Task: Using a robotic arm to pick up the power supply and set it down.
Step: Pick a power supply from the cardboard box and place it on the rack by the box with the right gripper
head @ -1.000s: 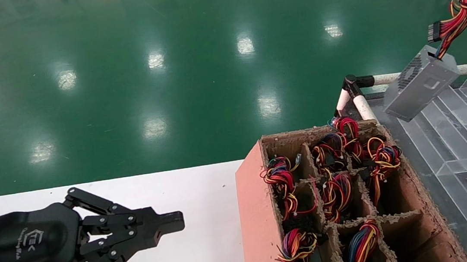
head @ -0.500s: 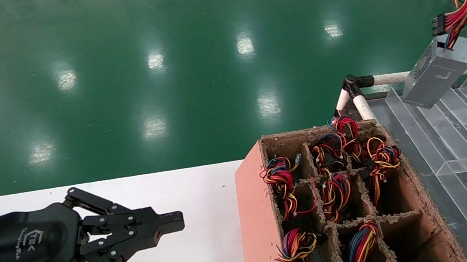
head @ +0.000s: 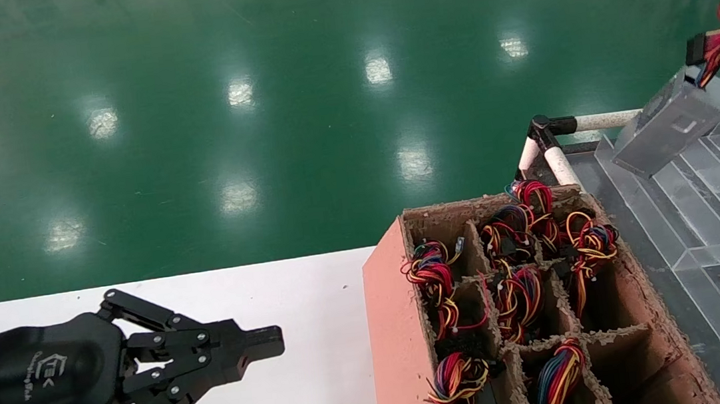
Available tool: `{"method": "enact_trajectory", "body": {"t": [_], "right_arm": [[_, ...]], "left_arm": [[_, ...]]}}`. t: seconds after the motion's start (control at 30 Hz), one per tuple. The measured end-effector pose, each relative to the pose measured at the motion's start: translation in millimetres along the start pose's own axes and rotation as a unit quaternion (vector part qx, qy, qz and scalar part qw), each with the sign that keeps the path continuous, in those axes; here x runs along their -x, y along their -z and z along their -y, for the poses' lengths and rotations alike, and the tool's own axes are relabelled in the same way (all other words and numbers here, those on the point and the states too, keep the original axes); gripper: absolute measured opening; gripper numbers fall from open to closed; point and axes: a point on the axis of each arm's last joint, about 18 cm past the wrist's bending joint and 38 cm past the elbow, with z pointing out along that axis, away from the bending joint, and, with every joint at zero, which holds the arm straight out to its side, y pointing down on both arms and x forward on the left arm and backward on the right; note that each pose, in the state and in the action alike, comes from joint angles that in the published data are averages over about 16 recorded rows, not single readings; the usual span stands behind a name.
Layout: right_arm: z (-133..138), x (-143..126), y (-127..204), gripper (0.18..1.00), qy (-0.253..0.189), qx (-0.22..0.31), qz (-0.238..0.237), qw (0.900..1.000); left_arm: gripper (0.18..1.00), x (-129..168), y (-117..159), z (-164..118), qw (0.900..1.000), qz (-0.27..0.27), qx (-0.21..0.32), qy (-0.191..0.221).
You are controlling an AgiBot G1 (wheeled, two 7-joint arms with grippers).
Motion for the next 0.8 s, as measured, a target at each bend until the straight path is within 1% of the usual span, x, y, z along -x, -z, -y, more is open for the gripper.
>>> {"method": "enact_trajectory", "body": {"t": [0.3, 0.8], "right_arm": [[-10.7, -1.3, -6.2, 0.212, -0.005, 0.023, -0.016, 1.000], [-0.7, -4.0, -27.2, 0.211, 0.018, 0.034, -0.042, 0.998]], "left_arm": [[0.191, 0.0, 0.0, 0.0, 1.0000, 0.000, 0.000, 0.000], [0.191, 0.0, 0.0, 0.0, 1.0000, 0.000, 0.000, 0.000]]}}
